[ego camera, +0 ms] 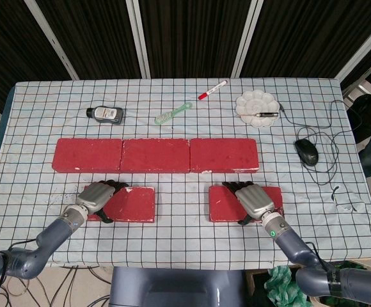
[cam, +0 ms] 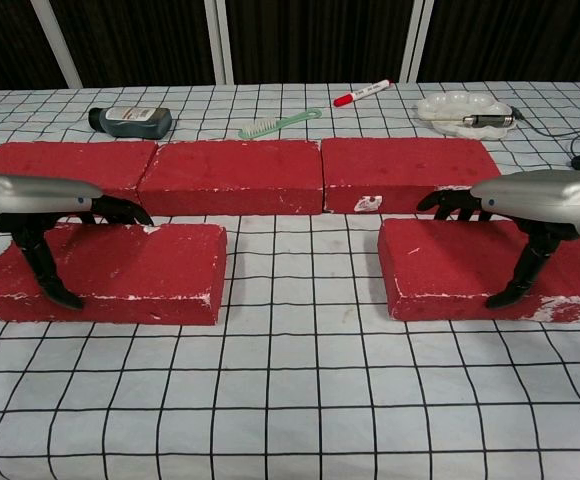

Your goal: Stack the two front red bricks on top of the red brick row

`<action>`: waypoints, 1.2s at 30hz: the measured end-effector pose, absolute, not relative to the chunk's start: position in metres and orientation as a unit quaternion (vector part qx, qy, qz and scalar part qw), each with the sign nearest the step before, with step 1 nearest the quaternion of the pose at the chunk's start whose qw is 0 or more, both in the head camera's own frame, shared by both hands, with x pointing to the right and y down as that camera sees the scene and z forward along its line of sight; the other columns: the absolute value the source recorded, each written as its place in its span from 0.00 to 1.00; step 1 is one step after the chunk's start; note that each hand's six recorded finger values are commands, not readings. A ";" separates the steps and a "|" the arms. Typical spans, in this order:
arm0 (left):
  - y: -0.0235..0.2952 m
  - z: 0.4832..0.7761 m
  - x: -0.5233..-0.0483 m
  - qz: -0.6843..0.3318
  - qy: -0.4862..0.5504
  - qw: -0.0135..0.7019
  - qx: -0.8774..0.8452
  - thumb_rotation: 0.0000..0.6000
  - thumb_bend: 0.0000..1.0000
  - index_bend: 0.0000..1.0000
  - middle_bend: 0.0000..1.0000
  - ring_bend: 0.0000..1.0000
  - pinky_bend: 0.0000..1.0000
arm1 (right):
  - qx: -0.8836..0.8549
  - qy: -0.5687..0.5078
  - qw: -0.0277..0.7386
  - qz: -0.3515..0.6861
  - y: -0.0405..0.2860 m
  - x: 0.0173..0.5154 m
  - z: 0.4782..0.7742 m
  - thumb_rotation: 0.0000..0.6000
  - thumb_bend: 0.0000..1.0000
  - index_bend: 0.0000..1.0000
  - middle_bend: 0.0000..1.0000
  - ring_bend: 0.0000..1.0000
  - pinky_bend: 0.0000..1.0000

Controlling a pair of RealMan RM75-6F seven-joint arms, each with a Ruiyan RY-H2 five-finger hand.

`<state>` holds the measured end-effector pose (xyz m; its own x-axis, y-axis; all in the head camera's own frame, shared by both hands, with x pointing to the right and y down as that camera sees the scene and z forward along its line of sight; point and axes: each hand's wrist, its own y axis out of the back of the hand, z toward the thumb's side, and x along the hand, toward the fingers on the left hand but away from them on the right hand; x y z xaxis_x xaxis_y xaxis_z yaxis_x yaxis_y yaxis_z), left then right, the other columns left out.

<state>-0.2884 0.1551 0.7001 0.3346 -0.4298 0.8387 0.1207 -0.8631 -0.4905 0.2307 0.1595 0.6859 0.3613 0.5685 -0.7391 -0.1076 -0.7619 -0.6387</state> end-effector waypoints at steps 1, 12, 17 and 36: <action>0.155 0.700 -0.288 -0.568 0.100 0.242 -0.780 1.00 0.26 0.14 0.20 0.10 0.21 | -0.765 -0.151 0.310 0.545 0.160 0.230 0.686 1.00 0.10 0.06 0.18 0.20 0.24; 0.157 0.698 -0.287 -0.567 0.100 0.243 -0.781 1.00 0.26 0.14 0.20 0.10 0.21 | -0.764 -0.153 0.310 0.544 0.161 0.231 0.686 1.00 0.10 0.06 0.18 0.20 0.24; 0.157 0.697 -0.287 -0.567 0.103 0.241 -0.781 1.00 0.26 0.14 0.20 0.10 0.21 | -0.765 -0.159 0.307 0.544 0.161 0.231 0.687 1.00 0.10 0.06 0.18 0.20 0.24; 0.147 0.690 -0.291 -0.564 0.124 0.238 -0.781 1.00 0.26 0.14 0.20 0.10 0.21 | -0.761 -0.176 0.314 0.540 0.152 0.235 0.677 1.00 0.10 0.05 0.18 0.20 0.24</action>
<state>-0.2905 0.1470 0.6897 0.3320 -0.4621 0.8223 0.0750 -0.8561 -0.5114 0.2352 0.1517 0.6766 0.3541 0.6064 -0.7120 -0.0717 -0.7415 -0.6671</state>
